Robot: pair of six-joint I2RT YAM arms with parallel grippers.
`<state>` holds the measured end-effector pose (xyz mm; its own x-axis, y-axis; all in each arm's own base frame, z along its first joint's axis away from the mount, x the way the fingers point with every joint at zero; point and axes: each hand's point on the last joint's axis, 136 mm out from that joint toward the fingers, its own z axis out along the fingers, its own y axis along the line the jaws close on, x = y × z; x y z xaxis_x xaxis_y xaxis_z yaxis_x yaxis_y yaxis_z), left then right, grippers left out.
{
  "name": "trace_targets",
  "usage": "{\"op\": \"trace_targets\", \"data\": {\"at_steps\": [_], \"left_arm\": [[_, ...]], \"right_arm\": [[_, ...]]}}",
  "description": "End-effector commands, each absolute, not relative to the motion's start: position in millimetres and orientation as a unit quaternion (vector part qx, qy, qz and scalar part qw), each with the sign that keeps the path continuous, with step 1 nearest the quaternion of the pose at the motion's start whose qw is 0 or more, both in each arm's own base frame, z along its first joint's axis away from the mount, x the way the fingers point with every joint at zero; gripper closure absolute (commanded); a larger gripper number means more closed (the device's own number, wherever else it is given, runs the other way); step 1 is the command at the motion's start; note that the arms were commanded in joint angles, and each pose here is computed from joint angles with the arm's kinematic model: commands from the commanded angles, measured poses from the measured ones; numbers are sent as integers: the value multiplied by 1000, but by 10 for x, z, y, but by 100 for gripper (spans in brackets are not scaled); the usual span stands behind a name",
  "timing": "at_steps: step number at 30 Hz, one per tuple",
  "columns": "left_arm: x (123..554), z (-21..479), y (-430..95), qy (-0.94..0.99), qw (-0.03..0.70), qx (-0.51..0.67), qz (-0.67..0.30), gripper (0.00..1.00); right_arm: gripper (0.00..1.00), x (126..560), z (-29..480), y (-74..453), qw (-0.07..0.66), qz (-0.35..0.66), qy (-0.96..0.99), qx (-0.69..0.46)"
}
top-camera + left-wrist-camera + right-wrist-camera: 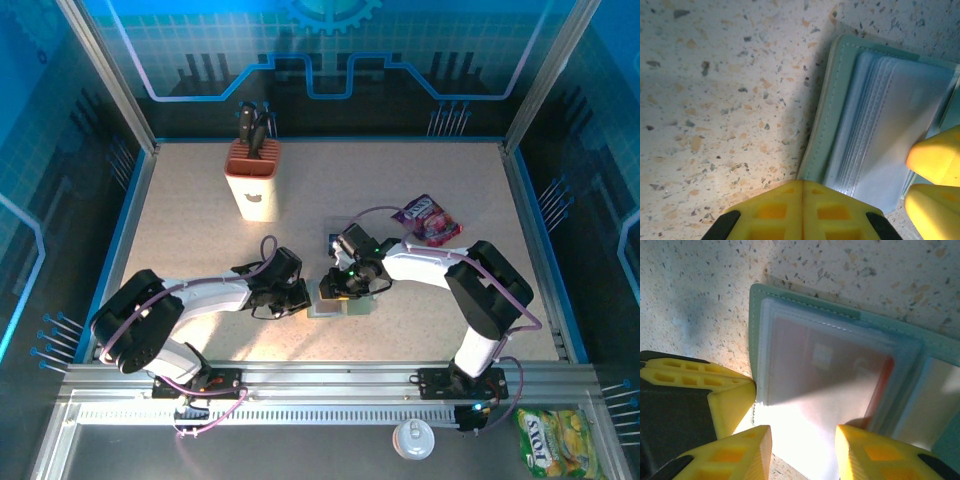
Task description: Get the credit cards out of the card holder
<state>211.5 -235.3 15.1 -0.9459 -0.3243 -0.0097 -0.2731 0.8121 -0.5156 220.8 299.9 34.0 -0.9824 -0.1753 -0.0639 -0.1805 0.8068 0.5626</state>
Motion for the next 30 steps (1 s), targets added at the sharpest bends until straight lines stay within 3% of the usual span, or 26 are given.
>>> {"op": "trace_targets", "data": {"at_steps": [1, 19, 30], "left_arm": [[2020, 46, -2276, 957, 36, -159, -241, 92], [2082, 183, -2329, 955, 45, -153, -249, 92], [2186, 474, -2452, 947, 58, -150, -279, 87]], "right_arm": [[60, 2146, 299, 2872, -3, 279, 956, -92], [60, 2194, 321, 2802, 5, 290, 954, -79], [60, 2230, 379, 2838, 13, 307, 949, -75]]}}
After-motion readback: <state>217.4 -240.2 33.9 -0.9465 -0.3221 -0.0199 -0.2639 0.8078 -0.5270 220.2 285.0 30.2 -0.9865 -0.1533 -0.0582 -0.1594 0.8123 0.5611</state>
